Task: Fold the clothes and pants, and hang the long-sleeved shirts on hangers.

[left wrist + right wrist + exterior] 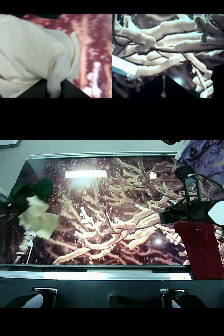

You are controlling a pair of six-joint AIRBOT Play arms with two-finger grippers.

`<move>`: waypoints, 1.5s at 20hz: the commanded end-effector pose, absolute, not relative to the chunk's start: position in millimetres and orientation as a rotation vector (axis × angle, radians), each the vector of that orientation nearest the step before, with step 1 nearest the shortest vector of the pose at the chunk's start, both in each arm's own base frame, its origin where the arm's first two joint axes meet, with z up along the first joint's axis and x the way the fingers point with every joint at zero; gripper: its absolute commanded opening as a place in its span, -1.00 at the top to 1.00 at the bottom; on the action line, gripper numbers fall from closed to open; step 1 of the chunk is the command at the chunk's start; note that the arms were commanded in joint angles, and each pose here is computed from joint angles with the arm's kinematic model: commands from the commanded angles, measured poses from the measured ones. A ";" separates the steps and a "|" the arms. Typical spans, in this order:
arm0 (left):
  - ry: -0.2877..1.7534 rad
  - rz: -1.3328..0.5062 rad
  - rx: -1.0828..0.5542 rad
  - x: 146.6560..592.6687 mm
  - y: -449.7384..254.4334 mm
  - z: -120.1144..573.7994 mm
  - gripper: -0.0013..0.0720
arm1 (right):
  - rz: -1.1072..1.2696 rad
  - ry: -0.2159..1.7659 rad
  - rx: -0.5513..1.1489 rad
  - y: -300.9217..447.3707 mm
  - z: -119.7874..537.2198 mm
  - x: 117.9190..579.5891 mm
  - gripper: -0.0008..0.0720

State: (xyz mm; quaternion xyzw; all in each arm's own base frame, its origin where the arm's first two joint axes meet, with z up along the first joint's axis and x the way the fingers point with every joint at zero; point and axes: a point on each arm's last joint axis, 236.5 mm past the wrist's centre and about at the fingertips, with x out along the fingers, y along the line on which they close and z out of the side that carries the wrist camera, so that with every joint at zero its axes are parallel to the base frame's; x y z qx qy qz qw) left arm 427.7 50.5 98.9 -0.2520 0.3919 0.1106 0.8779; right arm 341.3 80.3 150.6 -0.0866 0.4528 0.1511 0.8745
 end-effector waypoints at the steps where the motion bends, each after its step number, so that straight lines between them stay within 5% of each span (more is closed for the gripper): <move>1: 0.796 -0.117 -0.660 404.7 -104.2 158.2 0.91 | 0.291 0.953 -0.209 72.4 149.6 341.1 0.74; 3: 0.876 -0.260 -0.655 381.4 -178.0 154.8 0.91 | 0.270 0.962 -0.231 65.6 148.2 340.7 0.29; 4: 0.922 -0.328 -0.629 367.5 -213.5 147.3 0.91 | 0.261 0.966 -0.241 62.6 147.6 340.4 0.23; 12: 1.334 -0.388 -0.483 304.8 -338.2 2.1 0.81 | 0.227 1.067 -0.223 54.3 135.9 322.0 0.18; 13: 1.345 -0.367 -0.494 307.4 -335.9 -3.4 0.67 | 0.214 1.068 -0.200 54.6 136.0 322.2 0.07; 16: 1.285 -0.330 -0.565 329.2 -313.4 20.3 -0.83 | 0.165 1.050 -0.113 55.5 138.9 327.5 -0.12; 19: 1.162 -0.254 -0.556 357.7 -249.3 59.2 -0.87 | 0.094 1.045 -0.072 39.1 139.8 331.2 -0.15; 21: 1.105 -0.177 -0.503 366.7 -196.5 76.5 -0.86 | 0.005 1.046 0.039 12.6 135.0 335.1 -0.39; 24: 1.085 -0.146 -0.372 365.7 -144.3 85.6 -0.84 | 0.023 1.113 0.415 15.8 80.8 330.0 -0.44; 27: 1.094 -0.116 -0.328 368.5 -121.3 79.4 -0.84 | 0.283 1.207 0.828 96.7 26.4 301.5 -0.43; 30: 1.088 -0.100 -0.319 372.4 -115.5 77.4 -0.84 | 0.348 1.271 0.955 145.2 -19.4 270.0 -0.43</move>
